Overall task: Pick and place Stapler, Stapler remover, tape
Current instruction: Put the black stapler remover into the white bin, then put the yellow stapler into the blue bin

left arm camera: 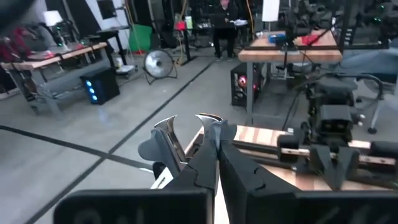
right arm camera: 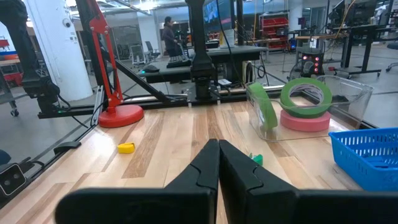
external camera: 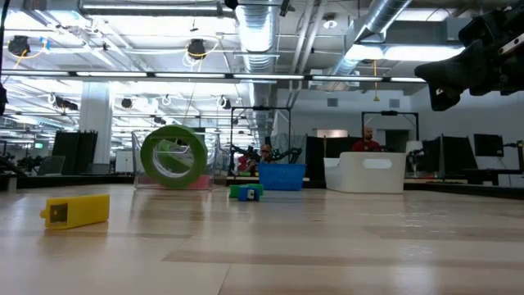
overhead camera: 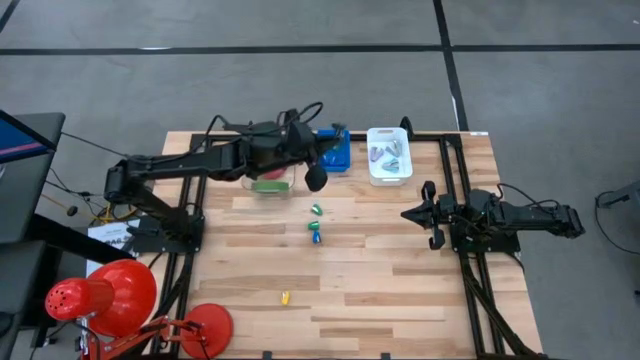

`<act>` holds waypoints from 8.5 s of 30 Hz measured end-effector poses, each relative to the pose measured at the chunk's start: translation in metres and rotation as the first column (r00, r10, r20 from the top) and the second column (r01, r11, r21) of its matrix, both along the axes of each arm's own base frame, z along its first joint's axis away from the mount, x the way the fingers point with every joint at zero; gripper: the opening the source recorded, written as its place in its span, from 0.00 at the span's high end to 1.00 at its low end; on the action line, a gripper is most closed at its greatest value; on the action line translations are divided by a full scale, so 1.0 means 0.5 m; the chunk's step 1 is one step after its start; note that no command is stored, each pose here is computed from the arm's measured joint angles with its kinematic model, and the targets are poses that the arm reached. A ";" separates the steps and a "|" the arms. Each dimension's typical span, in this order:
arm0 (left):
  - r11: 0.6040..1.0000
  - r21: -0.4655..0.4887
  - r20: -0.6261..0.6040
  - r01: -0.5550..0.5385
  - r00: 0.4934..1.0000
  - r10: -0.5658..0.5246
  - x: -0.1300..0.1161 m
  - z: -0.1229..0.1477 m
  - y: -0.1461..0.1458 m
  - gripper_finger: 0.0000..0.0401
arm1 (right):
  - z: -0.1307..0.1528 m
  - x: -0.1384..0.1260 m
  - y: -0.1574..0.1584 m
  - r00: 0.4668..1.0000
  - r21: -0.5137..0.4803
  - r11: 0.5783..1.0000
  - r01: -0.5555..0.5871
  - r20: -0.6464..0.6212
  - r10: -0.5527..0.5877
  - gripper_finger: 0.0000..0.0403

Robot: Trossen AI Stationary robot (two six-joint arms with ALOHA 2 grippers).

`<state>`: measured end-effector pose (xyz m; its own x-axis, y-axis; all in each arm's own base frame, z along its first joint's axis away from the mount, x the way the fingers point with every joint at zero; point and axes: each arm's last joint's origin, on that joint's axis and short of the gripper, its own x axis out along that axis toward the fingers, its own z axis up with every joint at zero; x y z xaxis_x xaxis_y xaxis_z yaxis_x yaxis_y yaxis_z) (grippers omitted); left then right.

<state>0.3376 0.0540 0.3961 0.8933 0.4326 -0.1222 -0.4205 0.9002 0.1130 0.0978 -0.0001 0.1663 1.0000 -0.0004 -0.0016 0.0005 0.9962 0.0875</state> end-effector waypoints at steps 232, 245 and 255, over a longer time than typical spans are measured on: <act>0.914 -0.203 -0.410 0.352 0.817 -0.406 0.144 -0.190 -0.049 0.44 | 0.000 0.000 0.000 1.000 0.000 1.000 0.000 0.000 0.000 1.00; 0.877 -0.226 -0.565 0.425 0.676 -0.473 0.051 -0.294 -0.111 0.46 | 0.000 0.000 0.000 1.000 0.000 1.000 0.000 0.000 0.000 1.00; 0.874 -0.278 -0.635 0.400 0.606 -0.479 0.012 -0.360 -0.120 0.46 | 0.000 0.000 0.000 1.000 0.000 1.000 0.001 0.000 -0.001 1.00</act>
<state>0.3438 -0.0060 0.2159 0.6305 -0.0397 -0.7752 0.1824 0.9783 0.0982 0.0978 -0.0001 0.1663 1.0000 -0.0009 -0.0015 0.0010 0.9961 0.0877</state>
